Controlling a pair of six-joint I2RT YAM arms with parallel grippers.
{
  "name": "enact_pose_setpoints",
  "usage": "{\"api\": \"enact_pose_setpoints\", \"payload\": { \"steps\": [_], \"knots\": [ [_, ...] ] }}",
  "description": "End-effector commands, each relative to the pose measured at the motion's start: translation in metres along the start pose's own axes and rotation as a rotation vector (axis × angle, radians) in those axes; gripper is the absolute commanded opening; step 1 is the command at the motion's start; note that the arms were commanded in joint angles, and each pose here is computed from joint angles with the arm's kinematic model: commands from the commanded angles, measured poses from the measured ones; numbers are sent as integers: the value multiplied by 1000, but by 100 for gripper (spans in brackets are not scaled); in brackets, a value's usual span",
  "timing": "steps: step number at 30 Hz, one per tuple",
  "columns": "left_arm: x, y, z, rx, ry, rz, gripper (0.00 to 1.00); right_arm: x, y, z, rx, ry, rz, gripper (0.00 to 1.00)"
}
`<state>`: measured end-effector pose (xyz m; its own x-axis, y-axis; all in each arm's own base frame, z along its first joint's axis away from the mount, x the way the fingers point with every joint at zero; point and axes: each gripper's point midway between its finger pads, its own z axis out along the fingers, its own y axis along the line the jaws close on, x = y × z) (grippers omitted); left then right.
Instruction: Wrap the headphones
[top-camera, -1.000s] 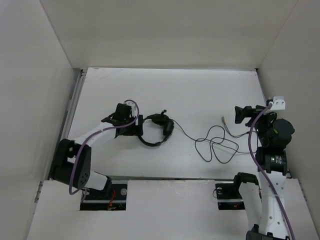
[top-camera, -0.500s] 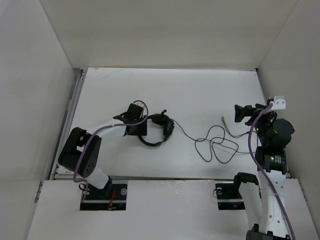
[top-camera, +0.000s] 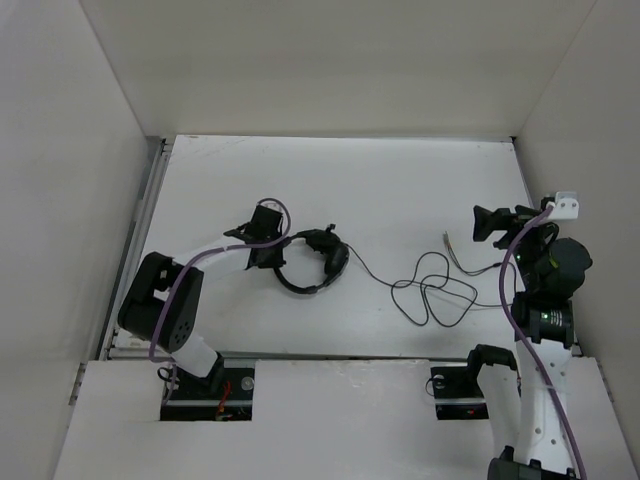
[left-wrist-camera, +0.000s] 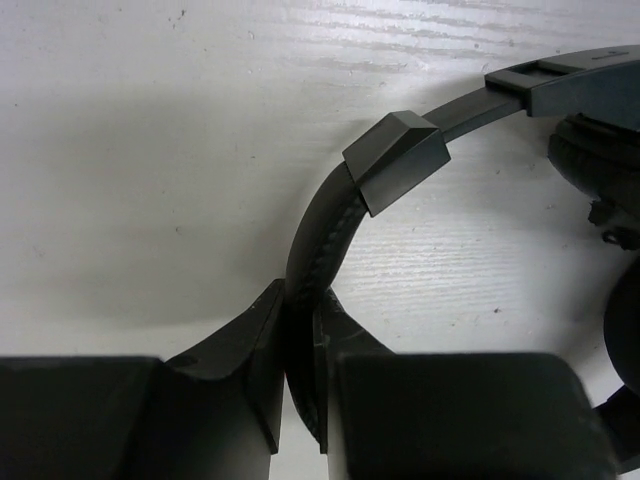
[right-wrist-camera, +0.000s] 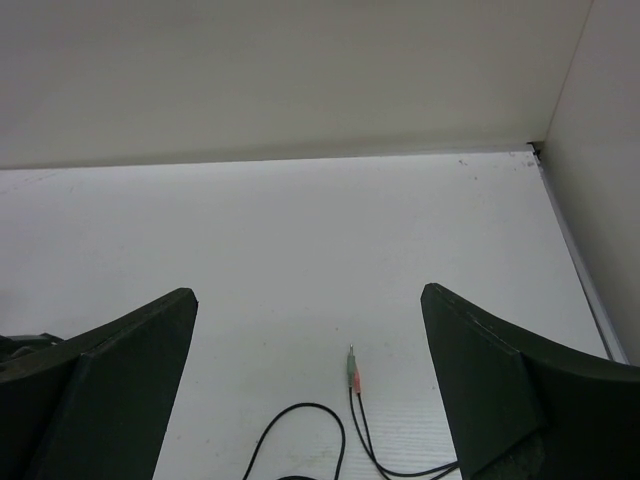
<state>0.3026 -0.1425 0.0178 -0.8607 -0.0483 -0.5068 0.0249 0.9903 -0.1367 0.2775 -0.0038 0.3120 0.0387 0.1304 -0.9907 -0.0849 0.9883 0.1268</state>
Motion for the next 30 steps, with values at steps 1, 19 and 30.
{"api": "enact_pose_setpoints", "payload": {
  "steps": [1,19,30],
  "knots": [
    [1,2,9,-15,26,-23,1,-18,1,1,-10,-66,-3,100],
    [-237,-73,-122,138,-514,208,0,-17,78,18,-340,-36,-190,100],
    [-305,-95,-249,281,-735,230,0,-28,191,43,-664,-154,-167,100]
  ]
}}
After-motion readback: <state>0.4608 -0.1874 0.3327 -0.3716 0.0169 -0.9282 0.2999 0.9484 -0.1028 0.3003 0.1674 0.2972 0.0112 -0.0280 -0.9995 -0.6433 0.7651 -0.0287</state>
